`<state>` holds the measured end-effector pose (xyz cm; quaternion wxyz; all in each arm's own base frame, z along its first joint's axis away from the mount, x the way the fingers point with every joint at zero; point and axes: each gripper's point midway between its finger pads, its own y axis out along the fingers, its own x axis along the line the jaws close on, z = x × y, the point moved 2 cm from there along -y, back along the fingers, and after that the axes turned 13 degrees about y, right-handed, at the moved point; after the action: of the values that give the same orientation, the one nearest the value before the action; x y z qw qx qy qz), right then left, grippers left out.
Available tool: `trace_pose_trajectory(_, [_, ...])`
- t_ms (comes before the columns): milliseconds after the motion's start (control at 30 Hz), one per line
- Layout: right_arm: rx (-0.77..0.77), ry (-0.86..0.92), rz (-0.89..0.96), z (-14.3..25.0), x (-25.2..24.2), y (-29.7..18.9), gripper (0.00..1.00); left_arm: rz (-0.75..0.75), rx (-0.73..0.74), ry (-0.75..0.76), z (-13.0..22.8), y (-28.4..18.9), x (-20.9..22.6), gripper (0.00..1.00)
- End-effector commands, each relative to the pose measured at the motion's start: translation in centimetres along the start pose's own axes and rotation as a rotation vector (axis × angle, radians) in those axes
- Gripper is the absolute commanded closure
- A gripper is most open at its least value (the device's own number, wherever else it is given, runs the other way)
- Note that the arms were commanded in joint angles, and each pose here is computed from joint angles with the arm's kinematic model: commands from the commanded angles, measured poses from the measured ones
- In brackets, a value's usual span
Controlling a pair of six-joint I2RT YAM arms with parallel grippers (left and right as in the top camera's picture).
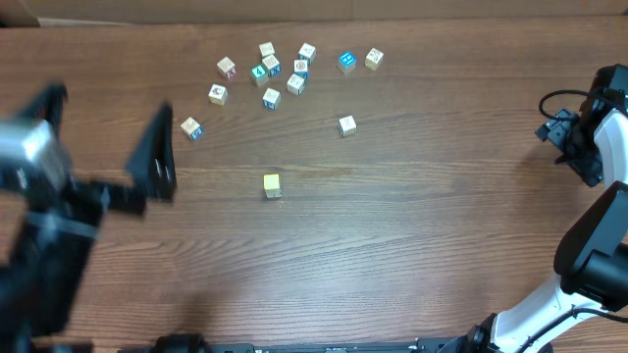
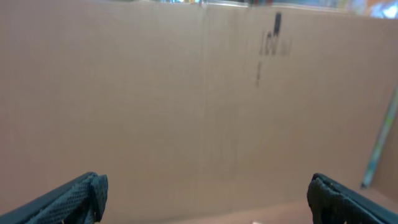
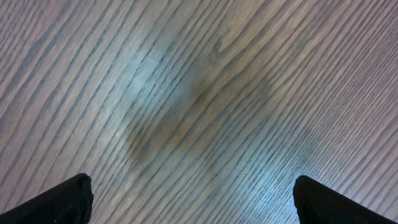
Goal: Form a tower
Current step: 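Reach the left gripper to the acorn-picture block in the cluster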
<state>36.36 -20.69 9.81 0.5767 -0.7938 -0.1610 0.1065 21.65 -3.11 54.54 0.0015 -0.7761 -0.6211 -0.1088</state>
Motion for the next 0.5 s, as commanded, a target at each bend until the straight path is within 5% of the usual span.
trace_pose_trajectory(0, [-0.039, 0.010, -0.028, -1.1, 0.3, -1.4, 0.00, 0.033, 0.043, 0.061, -2.7, 4.1, 1.2, 0.00])
trace_pose_trajectory(267, [-0.039, 0.010, -0.028, -1.1, 0.3, -1.4, 0.00, 0.050, 0.112, 0.034, -3.0, 14.1, 4.1, 0.00])
trace_pose_trajectory(467, [-0.039, 0.010, -0.028, -1.1, 0.3, -1.4, 0.00, 0.080, 0.250, -0.067, 3.9, 21.7, 5.1, 0.00])
